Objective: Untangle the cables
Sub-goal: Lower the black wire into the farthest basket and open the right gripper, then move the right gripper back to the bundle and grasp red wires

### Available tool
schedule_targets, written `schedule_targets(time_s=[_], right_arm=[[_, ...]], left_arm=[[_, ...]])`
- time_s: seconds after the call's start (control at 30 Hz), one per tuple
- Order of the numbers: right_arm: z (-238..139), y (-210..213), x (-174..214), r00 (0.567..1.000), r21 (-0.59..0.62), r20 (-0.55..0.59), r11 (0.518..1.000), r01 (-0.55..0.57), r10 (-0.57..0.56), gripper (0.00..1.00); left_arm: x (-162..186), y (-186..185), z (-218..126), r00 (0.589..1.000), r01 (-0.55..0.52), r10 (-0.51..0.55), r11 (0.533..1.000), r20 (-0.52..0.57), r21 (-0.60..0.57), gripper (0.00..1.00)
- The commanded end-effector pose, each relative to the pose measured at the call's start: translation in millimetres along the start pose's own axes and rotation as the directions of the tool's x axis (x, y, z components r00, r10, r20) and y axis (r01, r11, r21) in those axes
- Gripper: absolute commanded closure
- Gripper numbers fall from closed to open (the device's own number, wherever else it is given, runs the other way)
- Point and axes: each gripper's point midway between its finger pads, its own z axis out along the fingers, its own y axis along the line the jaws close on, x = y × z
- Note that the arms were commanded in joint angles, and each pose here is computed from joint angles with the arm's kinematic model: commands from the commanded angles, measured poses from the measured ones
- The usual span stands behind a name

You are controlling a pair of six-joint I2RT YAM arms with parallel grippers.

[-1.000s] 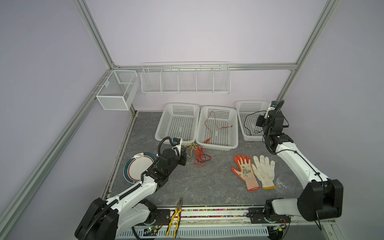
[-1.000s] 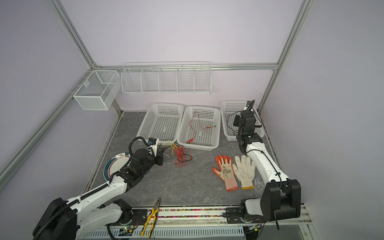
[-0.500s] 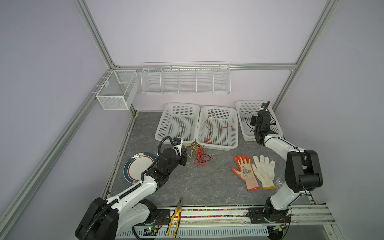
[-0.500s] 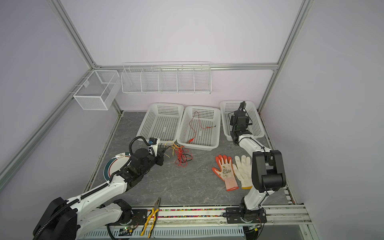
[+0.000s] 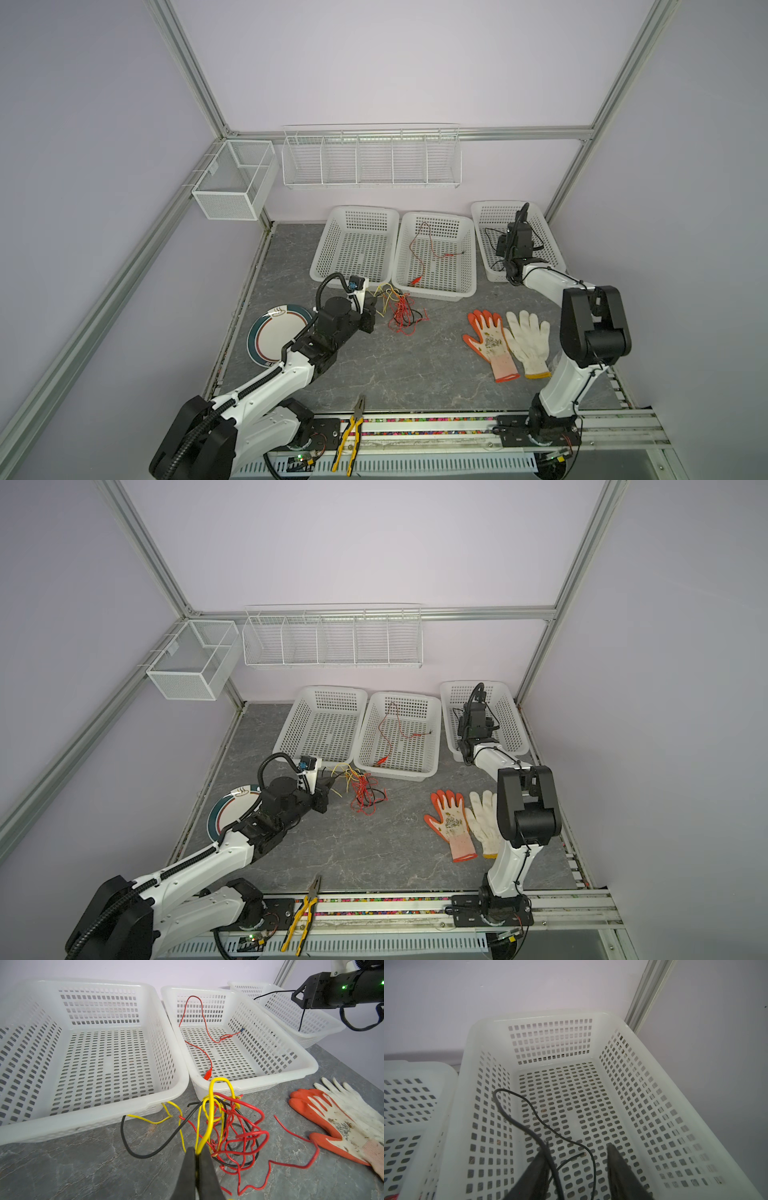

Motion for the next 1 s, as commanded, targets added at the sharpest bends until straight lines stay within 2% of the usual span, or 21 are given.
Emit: schedule_targets(time_s=[0.0,0.1,0.27,0.37,0.5,0.63,0.77,0.9,0.93,0.97], right_arm=[[-15,-1,-18,1.0,-0.039,0.01,0.999,-0.024,0.024,0.41],[-27,1,-23,0.999,-0.085,-0.002,0.995,-0.048,0.048,0.35],[-37,-21,-14,0.976,-0.103,-0.062,0.971,-0.216,0.21,0.25],[-41,-29,-6,0.965,-0.117,-0.083,0.959,-0.257,0.248,0.22],[-46,-27,4,0.97,-0.135,-0.105,0.964,-0.23,0.217,0.18],[-54,-12,13,0.975,-0.218,-0.131,0.954,-0.204,0.179,0.18],[-77,12,20,0.989,-0.309,-0.1,0.941,-0.134,0.108,0.21],[-113,52,23,1.0,-0.438,-0.027,0.899,-0.008,-0.004,0.25],[-125,64,18,1.0,-0.477,0.002,0.878,0.028,-0.031,0.26],[-137,77,31,0.997,-0.521,0.002,0.851,0.064,-0.074,0.27]], left_arm=[[-16,-9,0,0.999,0.002,-0.003,0.999,0.032,0.038,1.0],[-15,-10,1,1.0,0.002,-0.004,0.999,0.028,0.046,1.0],[-11,-12,1,1.0,0.002,-0.003,0.999,0.022,0.055,1.0],[-11,-13,1,1.0,0.001,-0.002,0.998,0.025,0.056,1.0],[-10,-13,-1,1.0,-0.002,0.0,0.998,0.03,0.058,1.0],[-10,-13,-2,0.999,-0.002,0.0,0.998,0.032,0.061,1.0],[-12,-18,-4,0.999,-0.007,0.003,0.996,0.043,0.085,1.0],[-16,-27,-9,0.998,-0.022,0.015,0.991,0.057,0.134,1.0],[-19,-28,-10,0.998,-0.025,0.016,0.99,0.064,0.139,1.0],[-21,-29,-12,0.997,-0.028,0.018,0.989,0.072,0.142,1.0]])
